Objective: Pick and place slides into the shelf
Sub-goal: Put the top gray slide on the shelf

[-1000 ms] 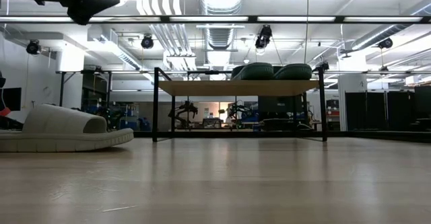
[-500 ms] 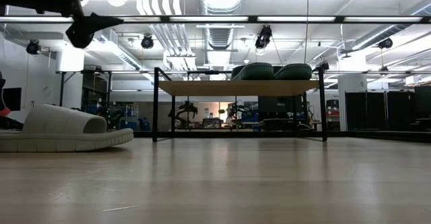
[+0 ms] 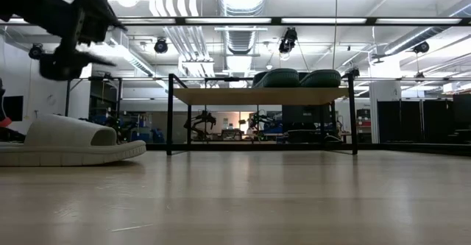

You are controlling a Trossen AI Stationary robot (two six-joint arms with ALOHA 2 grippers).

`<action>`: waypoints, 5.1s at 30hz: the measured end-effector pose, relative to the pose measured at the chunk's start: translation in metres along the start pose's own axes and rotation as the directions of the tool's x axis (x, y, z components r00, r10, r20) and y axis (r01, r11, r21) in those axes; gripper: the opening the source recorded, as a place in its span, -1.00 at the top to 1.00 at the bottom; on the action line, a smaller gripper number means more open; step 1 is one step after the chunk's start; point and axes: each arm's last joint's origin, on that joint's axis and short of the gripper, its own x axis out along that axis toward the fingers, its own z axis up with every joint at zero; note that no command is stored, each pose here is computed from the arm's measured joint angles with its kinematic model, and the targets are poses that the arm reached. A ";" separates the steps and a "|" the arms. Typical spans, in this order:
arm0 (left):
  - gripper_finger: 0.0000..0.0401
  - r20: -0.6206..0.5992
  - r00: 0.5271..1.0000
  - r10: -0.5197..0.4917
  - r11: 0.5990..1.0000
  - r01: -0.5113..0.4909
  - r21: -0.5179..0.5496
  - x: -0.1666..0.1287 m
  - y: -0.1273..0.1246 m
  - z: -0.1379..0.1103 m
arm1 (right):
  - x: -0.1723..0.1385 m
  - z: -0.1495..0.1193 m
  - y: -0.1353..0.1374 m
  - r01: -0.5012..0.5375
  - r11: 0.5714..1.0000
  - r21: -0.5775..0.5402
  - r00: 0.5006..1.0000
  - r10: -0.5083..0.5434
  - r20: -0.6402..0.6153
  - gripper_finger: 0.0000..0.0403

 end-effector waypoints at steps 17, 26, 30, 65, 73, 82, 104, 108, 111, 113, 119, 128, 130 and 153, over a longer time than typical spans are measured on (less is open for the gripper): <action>-0.40 -0.220 0.904 0.366 0.920 -0.387 -0.057 -0.004 0.010 -0.008 | 0.000 0.000 0.000 0.000 1.000 -0.027 1.000 0.000 -0.002 0.63; -0.40 -0.253 0.830 0.497 0.852 -0.522 -0.038 -0.001 0.020 -0.012 | 0.000 -0.001 0.000 -0.001 1.000 -0.031 1.000 0.001 -0.005 0.63; -0.40 -0.266 0.801 0.536 0.830 -0.558 -0.007 0.008 0.026 -0.013 | 0.000 -0.001 0.000 -0.002 0.999 -0.032 1.000 0.001 -0.008 0.66; 0.92 -0.424 0.838 0.342 0.939 -0.295 0.174 0.071 0.022 -0.016 | 0.000 -0.004 -0.001 0.034 0.998 -0.057 0.998 -0.036 -0.042 0.64; 0.99 -0.426 0.874 0.235 0.970 -0.183 0.159 0.058 0.004 -0.011 | 0.000 -0.004 0.000 0.031 0.998 -0.063 0.999 -0.034 -0.043 0.68; 0.99 -0.343 0.938 0.057 0.985 0.004 0.174 0.030 -0.036 0.004 | 0.011 -0.008 0.007 -0.054 0.985 -0.162 0.998 0.048 -0.040 0.61; 1.00 -0.337 0.941 -0.027 0.982 0.089 0.167 0.018 -0.056 0.010 | 0.064 -0.025 0.038 -0.045 0.760 -0.648 0.998 0.067 0.009 0.15; 1.00 -0.357 0.933 -0.040 0.981 0.104 0.162 0.017 -0.057 0.010 | 0.069 -0.025 0.041 -0.020 0.710 -0.704 0.997 0.064 0.037 0.07; 1.00 -0.358 0.933 -0.040 0.981 0.104 0.161 0.017 -0.057 0.010 | 0.069 -0.025 0.043 -0.020 0.662 -0.749 0.997 0.072 0.037 0.03; 1.00 -0.358 0.933 -0.040 0.981 0.104 0.161 0.017 -0.057 0.010 | 0.068 -0.024 0.046 -0.021 0.629 -0.777 0.996 0.083 0.041 0.01; 1.00 -0.361 0.932 -0.032 0.982 0.096 0.160 0.019 -0.056 0.010 | 0.065 -0.017 0.059 -0.034 0.551 -0.834 0.990 0.134 0.049 0.00; 1.00 -0.347 0.935 -0.073 0.979 0.133 0.153 0.024 -0.061 0.012 | 0.082 -0.022 0.072 -0.158 0.482 -0.862 0.982 0.168 -0.086 0.00; 1.00 -0.342 0.934 -0.102 0.978 0.157 0.136 0.026 -0.064 0.013 | 0.087 -0.023 0.075 -0.180 0.471 -0.864 0.979 0.168 -0.112 0.00; 1.00 -0.397 0.916 -0.057 0.956 0.165 0.243 0.077 -0.135 0.045 | 0.072 -0.006 0.061 -0.218 0.541 -0.812 0.972 0.050 -0.228 0.00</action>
